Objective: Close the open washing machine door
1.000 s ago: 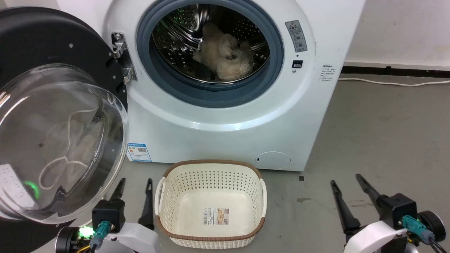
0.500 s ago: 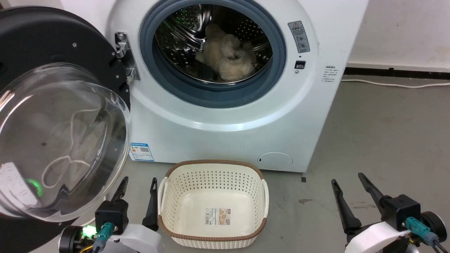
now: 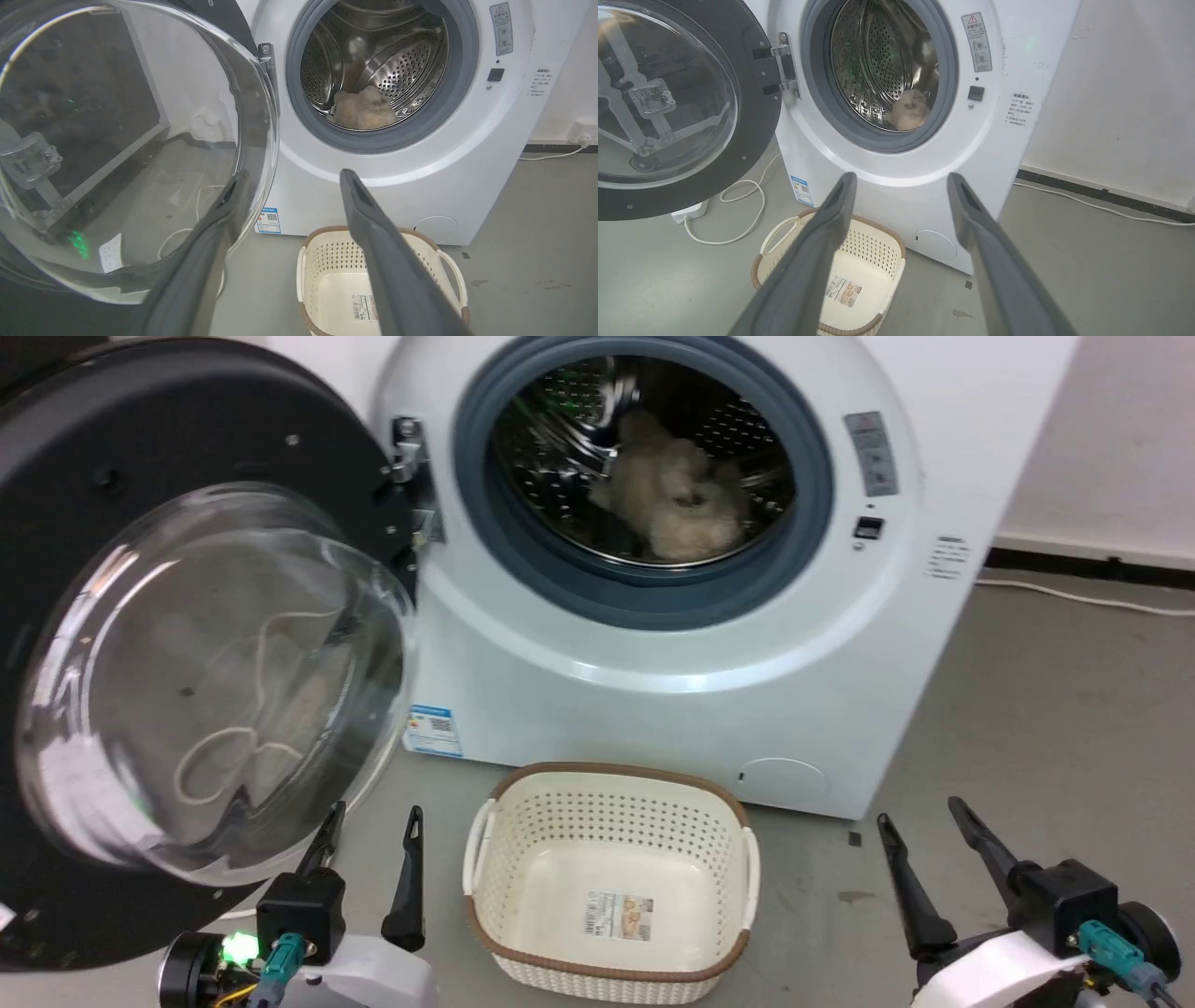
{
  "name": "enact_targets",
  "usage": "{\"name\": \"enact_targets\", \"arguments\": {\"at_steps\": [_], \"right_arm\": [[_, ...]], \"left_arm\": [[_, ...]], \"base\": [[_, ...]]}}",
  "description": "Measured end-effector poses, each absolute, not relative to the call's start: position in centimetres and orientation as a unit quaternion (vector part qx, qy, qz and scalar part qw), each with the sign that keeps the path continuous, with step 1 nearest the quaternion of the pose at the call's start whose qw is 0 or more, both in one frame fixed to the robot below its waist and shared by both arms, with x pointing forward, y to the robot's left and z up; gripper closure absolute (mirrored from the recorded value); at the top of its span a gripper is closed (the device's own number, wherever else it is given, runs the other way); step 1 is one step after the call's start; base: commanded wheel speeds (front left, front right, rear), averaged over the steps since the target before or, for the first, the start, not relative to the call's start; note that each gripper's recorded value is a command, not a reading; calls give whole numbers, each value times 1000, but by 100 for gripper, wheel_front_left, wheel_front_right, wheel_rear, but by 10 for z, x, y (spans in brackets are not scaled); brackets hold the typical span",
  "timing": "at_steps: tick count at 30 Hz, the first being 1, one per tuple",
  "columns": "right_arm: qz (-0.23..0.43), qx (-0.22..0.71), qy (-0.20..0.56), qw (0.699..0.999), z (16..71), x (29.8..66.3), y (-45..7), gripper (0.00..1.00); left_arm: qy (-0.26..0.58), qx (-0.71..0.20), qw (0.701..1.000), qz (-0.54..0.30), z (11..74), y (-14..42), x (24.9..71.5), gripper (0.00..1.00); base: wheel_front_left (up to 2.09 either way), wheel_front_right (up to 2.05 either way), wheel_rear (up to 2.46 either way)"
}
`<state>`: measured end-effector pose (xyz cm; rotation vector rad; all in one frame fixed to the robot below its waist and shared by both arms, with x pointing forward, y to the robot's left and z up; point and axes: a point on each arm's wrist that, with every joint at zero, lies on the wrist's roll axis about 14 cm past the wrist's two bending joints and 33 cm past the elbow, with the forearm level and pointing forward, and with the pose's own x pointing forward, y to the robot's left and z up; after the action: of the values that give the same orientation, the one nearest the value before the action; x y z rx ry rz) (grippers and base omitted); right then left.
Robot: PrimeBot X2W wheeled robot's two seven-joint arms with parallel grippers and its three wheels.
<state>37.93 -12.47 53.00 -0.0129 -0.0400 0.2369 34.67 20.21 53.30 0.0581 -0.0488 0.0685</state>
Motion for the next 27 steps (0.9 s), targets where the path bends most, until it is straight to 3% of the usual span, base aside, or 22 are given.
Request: {"name": "enact_targets", "arguments": {"at_steps": [16, 27], "right_arm": [[233, 8, -32, 972, 531, 391, -48, 0], [268, 13, -38, 963, 532, 389, -25, 0]], "left_arm": [[-43, 39, 992, 113, 539, 244, 317, 0], [-56, 44, 987, 141, 544, 258, 302, 0]], "base": [[-4, -4, -4], [-1, -1, -1]]}}
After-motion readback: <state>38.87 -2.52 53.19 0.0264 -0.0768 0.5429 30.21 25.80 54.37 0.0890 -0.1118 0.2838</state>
